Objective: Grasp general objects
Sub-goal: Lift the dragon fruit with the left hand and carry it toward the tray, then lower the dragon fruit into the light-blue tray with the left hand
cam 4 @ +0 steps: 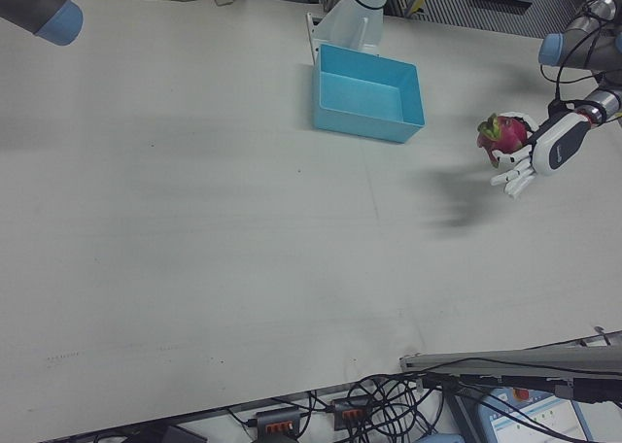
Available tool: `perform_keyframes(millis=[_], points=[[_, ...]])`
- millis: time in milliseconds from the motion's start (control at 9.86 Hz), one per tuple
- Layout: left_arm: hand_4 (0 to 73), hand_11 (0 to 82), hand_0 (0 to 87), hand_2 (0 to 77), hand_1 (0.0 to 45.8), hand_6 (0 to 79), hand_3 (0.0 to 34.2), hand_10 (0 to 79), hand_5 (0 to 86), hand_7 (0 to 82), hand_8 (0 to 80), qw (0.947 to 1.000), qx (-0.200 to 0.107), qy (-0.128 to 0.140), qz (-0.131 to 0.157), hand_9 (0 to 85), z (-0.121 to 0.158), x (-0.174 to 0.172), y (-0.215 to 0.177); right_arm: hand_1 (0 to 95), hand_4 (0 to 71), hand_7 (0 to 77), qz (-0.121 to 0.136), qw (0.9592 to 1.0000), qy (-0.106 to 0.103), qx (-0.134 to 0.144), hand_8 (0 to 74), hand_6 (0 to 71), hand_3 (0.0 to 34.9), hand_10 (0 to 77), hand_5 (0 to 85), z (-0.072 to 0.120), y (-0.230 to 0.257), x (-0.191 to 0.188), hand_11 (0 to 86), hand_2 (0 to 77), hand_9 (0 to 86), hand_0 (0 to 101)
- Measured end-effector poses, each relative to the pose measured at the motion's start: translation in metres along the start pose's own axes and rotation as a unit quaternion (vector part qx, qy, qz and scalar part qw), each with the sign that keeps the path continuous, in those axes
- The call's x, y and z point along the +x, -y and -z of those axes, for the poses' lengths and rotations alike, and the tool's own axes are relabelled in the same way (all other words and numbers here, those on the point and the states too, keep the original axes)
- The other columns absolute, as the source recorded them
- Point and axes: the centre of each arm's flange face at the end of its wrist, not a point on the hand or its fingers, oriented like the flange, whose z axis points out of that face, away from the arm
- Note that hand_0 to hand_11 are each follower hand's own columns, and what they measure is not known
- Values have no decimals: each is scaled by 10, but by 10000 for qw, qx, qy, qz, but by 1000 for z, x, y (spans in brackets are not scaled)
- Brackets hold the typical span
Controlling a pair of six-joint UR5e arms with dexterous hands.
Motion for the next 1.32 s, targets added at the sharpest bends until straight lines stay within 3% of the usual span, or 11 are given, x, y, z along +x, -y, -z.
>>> perform_keyframes(millis=[406,507,1014,1319], points=[[120,11,582,349,0,11,0,5,562,213,11,9964,-620,21,573,11,-37,16,-61,49,0,0,0,10000,0,2,0,0,0,0,0,0,0,0,11,16,16,0],[120,11,582,349,0,65,0,5,562,207,11,9950,-751,54,657,11,-50,14,-81,49,0,0,0,10000,0,2,0,0,0,0,0,0,0,0,11,16,16,0],[120,11,595,355,0,60,0,5,567,235,16,9838,-1349,223,1163,33,-127,8,-217,49,0,0,0,10000,0,2,0,0,0,0,0,0,0,0,11,16,16,1],[120,11,595,360,0,49,0,0,567,229,16,9777,-1600,365,1307,33,-141,0,-257,49,0,0,0,10000,0,2,0,0,0,0,0,0,0,0,11,16,16,0]])
